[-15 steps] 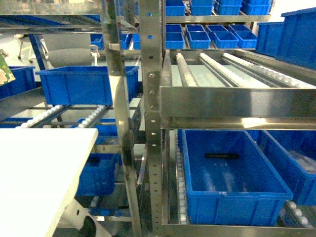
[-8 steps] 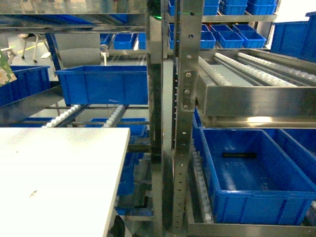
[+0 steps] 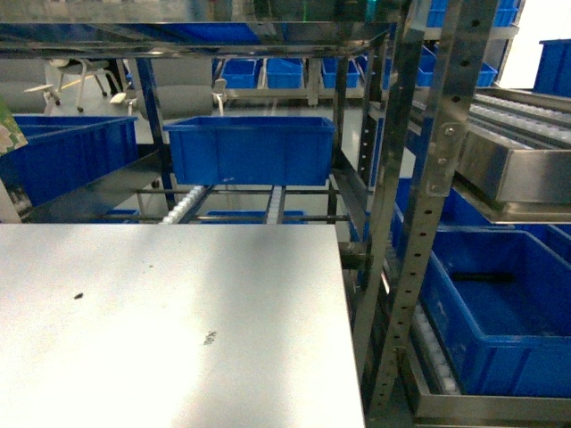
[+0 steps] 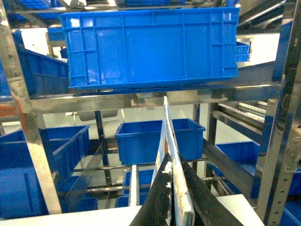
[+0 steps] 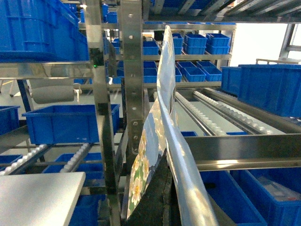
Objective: Move flower gift bag to table near conveyor
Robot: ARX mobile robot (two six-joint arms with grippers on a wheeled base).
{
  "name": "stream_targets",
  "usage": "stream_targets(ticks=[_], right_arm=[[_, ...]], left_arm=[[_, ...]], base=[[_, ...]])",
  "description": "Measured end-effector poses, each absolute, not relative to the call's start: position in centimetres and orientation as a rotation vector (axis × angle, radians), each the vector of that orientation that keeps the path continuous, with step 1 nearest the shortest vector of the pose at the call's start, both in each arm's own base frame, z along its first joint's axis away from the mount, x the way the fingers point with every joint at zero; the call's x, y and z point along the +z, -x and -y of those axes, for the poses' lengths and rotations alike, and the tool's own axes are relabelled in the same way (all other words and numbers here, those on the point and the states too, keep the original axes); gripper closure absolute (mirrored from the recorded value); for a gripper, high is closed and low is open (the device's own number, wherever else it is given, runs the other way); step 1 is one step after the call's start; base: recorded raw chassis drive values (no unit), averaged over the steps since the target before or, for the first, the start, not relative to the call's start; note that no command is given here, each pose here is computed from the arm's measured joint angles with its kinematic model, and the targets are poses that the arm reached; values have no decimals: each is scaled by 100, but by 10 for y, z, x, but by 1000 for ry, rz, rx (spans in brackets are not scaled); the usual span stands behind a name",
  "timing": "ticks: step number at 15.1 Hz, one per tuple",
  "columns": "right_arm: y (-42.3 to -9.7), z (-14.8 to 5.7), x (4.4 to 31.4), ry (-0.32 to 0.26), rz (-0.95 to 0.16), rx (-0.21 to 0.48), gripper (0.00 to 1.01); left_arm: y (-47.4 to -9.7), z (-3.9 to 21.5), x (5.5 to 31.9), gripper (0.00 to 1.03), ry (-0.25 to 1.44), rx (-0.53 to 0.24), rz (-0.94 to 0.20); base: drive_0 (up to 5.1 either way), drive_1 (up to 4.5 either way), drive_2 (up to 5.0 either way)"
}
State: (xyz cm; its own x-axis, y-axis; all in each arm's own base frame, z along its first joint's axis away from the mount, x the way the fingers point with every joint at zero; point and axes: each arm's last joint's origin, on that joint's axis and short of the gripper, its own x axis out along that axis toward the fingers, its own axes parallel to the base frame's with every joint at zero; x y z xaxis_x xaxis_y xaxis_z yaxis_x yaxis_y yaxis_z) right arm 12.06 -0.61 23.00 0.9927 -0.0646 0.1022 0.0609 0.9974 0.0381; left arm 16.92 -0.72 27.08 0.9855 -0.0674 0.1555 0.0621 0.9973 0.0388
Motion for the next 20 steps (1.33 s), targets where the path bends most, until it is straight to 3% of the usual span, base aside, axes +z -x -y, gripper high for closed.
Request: stream_targets(ticks=[20], right_arm=[[-121,6,230,-35,102,-63,99]], left_arm=[[-169,7,271,101,-34,-66,159]], base=[[-493,248,248]])
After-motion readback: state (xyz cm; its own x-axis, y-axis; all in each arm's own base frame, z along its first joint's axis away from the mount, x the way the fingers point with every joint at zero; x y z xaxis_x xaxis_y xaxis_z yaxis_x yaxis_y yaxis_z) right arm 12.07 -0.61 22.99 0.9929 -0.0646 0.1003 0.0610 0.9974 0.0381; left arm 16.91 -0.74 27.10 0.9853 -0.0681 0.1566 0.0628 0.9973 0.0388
